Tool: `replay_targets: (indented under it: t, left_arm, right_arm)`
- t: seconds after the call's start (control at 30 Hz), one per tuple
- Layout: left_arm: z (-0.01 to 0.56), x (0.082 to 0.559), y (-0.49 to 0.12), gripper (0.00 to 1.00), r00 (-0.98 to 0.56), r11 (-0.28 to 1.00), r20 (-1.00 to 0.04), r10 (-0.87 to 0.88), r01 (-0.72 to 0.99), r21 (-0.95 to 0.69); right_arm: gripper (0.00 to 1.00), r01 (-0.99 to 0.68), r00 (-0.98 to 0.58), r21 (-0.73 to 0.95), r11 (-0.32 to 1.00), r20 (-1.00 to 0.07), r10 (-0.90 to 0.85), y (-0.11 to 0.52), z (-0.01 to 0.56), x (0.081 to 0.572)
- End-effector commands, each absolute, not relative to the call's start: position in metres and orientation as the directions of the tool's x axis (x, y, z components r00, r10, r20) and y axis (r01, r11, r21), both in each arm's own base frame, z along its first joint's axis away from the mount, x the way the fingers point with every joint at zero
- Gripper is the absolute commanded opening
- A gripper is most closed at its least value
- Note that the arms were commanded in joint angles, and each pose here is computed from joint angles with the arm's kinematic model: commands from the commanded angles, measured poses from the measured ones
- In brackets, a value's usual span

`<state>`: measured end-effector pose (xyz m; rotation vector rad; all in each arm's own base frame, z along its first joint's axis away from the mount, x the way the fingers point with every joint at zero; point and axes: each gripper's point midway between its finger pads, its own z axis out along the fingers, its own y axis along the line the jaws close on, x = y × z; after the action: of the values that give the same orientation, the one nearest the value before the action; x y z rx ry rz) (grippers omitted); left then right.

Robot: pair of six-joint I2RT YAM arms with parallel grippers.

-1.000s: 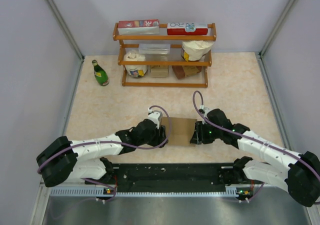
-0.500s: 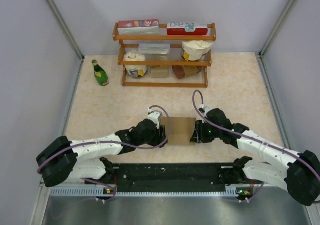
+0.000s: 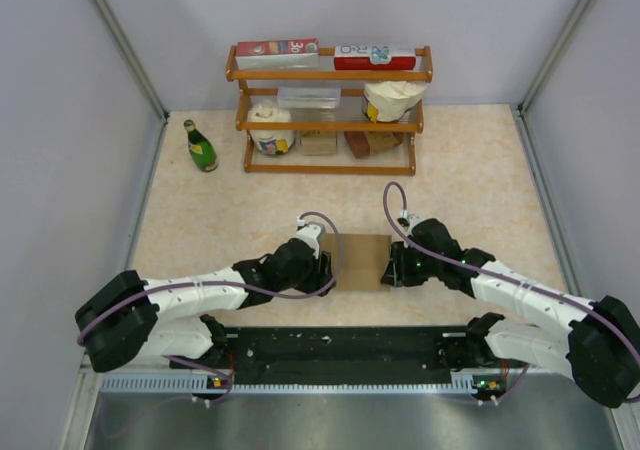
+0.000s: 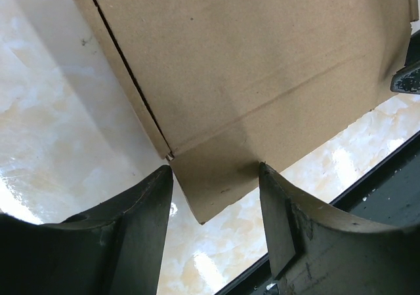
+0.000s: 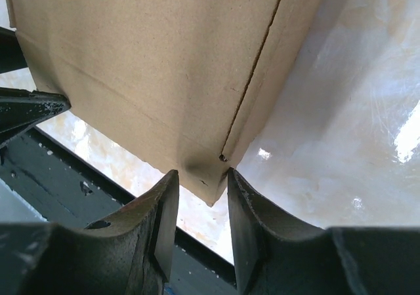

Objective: Fold the paper box

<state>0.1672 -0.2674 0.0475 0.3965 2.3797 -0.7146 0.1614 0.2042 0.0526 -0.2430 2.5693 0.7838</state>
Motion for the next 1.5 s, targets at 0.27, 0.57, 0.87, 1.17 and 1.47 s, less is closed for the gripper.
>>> replay_targets:
  t: [0.27, 0.57, 0.87, 1.17, 1.47]
  left_arm:
    - [0.068, 0.175, -0.283, 0.59, -0.734, 0.781, -0.674, 0.083, 0.468, -0.414]
    - [0.069, 0.176, -0.282, 0.59, -0.732, 0.782, -0.676, 0.084, 0.469, -0.410]
    - [0.068, 0.176, -0.281, 0.59, -0.732, 0.784, -0.676, 0.086, 0.469, -0.407]
    - [0.068, 0.176, -0.282, 0.59, -0.731, 0.783, -0.676, 0.088, 0.471, -0.407]
    - [0.067, 0.176, -0.281, 0.59, -0.734, 0.785, -0.673, 0.092, 0.469, -0.405]
  right_arm:
    - [0.45, -0.326, -0.846, 0.491, 0.808, -0.533, -0.017, 0.212, 0.068, 0.174]
    - [0.55, -0.308, -0.799, 0.410, 0.858, -0.601, 0.000, 0.197, 0.087, 0.190]
    - [0.44, -0.268, -0.736, 0.342, 0.901, -0.676, 0.038, 0.188, 0.112, 0.226]
    - [0.23, -0.287, -0.707, 0.337, 0.897, -0.706, 0.040, 0.198, 0.121, 0.256]
    - [0.13, -0.372, -0.696, 0.361, 0.855, -0.718, 0.001, 0.218, 0.121, 0.264]
